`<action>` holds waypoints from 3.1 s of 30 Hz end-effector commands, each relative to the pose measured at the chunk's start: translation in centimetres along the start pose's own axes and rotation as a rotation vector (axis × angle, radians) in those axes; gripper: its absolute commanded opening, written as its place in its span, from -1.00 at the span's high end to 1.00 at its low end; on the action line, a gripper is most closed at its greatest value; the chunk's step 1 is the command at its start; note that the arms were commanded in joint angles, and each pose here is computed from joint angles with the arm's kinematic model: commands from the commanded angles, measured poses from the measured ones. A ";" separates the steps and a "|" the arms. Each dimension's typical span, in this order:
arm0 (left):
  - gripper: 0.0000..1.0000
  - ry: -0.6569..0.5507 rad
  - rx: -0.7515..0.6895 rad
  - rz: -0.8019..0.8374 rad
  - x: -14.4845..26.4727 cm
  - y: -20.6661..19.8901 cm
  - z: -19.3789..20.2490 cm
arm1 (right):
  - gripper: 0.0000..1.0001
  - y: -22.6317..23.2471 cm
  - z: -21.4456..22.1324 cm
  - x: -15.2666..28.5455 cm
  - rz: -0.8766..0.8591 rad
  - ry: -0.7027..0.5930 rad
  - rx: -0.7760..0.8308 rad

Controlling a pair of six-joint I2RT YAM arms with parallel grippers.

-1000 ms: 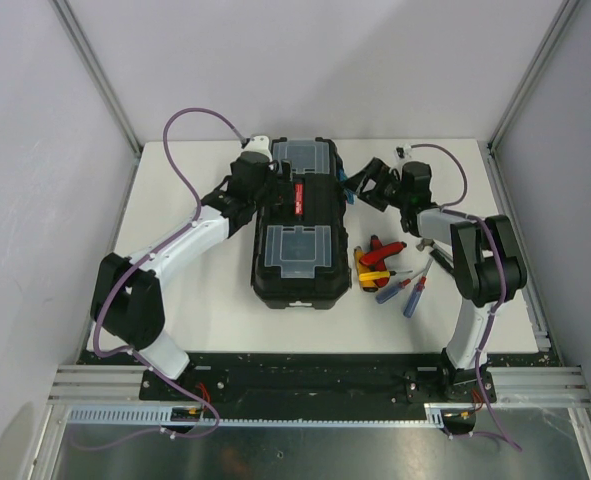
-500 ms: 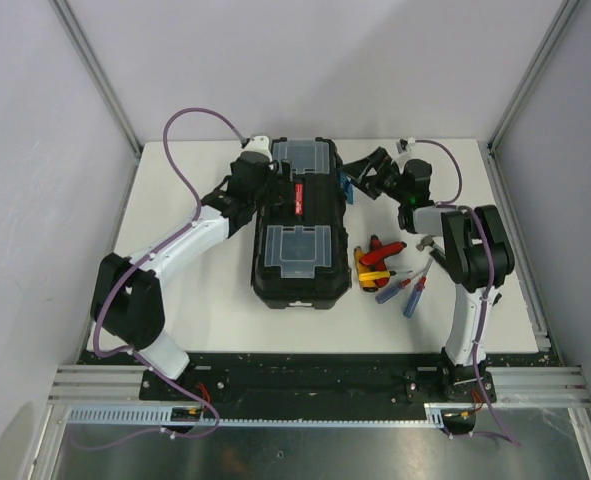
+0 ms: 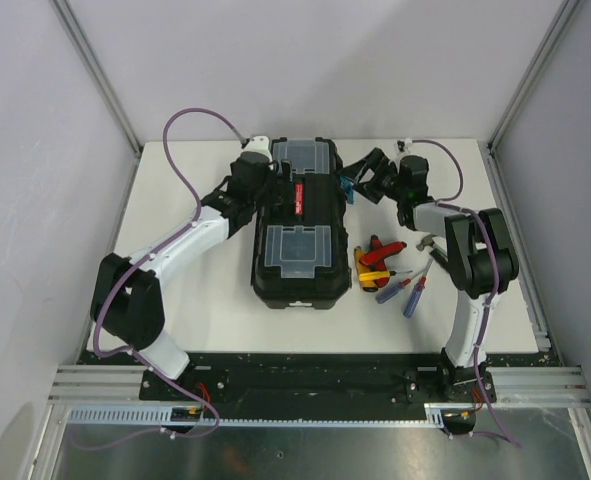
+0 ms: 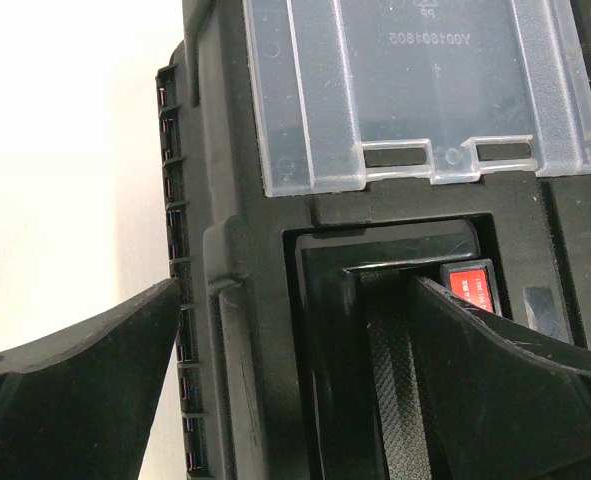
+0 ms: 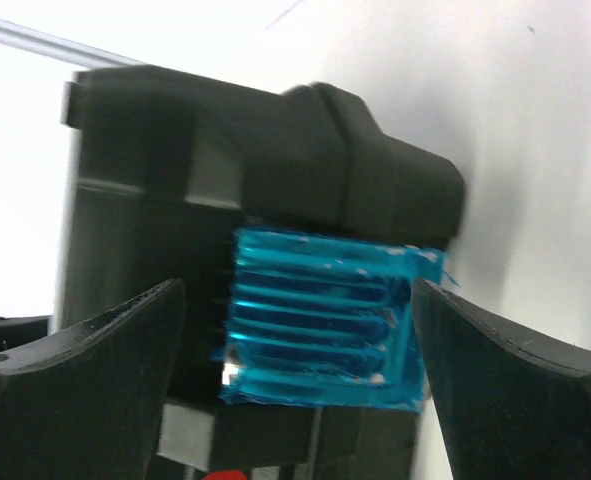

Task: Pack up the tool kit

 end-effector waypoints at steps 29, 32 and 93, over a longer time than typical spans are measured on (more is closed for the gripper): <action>-0.99 0.678 -0.253 -0.095 1.2 3.2 13.3 | -0.47 6.9 2.1 0.2 -0.518 0.173 -0.131; -0.99 0.676 -0.249 -0.096 1.1 3.2 13.2 | -0.13 7.4 1.8 0.7 -0.585 0.171 -0.158; -0.40 0.291 0.122 -0.007 10.1 3.5 4.7 | -0.68 13.7 7.9 0.9 -0.446 0.175 -0.243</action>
Point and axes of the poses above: each gripper's point midway between its finger pads, its own x axis back along the fingers, its own y axis along the line the jaws close on, z = x × y, the point moved 10 cm from there along x, back along the fingers, and after that the axes turned 2 degrees about -x, right-handed, at the moved point
